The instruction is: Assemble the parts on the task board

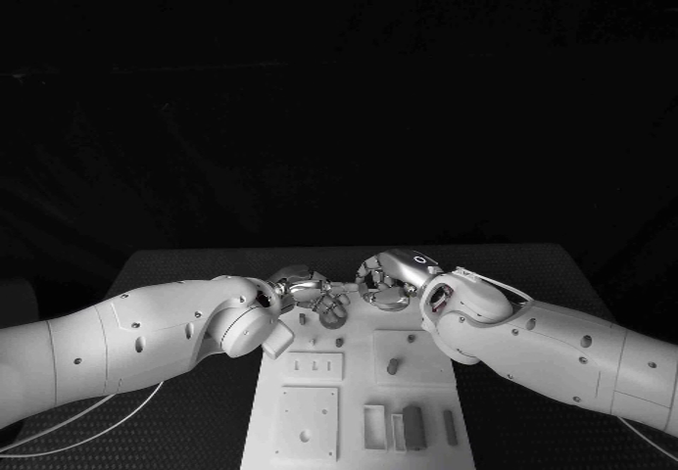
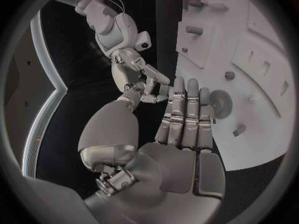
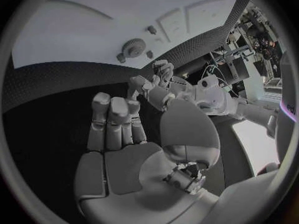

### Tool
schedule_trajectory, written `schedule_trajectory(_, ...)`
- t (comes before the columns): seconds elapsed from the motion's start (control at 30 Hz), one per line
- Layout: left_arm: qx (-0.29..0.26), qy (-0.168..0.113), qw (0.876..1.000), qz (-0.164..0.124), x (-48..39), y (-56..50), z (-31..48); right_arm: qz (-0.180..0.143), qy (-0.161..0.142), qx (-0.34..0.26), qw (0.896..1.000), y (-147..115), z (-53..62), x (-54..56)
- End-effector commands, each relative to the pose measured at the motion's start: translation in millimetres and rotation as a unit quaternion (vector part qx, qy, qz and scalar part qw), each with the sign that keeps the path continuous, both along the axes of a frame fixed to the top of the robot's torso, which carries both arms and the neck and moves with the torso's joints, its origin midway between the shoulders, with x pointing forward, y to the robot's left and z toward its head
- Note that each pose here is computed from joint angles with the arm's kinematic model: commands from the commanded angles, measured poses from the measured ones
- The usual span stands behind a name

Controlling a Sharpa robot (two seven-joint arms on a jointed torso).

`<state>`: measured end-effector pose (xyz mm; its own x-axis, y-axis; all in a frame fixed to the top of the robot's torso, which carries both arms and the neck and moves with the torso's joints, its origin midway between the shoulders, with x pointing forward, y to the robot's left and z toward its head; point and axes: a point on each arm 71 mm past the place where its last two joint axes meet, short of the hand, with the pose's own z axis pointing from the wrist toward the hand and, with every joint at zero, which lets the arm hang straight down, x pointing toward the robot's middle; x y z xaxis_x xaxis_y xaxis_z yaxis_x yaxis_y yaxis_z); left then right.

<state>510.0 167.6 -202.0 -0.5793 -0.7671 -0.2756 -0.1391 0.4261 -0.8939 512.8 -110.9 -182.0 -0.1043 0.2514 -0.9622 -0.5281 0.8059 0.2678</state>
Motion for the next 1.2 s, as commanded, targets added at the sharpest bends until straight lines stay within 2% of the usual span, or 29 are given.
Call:
schedule_trajectory(0.03, 0.008, -0.002, 1.000, -0.008, 0.1, -3.2, 0.3, 0.005, 0.000, -0.010, 1.000, 4, -0.1, -1.9)
schedule_trajectory(0.37, -0.006, 0.010, 1.000, 0.004, 2.2, -3.9, -0.7, 0.015, -0.001, -0.005, 1.000, 11, 1.5, -6.0)
schedule_trajectory(0.67, -0.003, 0.013, 1.000, 0.002, 2.9, -5.3, -1.5, 0.024, -0.002, 0.000, 1.000, 17, 3.3, -10.6)
schedule_trajectory(1.2, -0.006, 0.014, 1.000, 0.001, 3.2, -6.9, -1.6, 0.034, 0.002, 0.001, 0.999, 28, 2.2, -11.6)
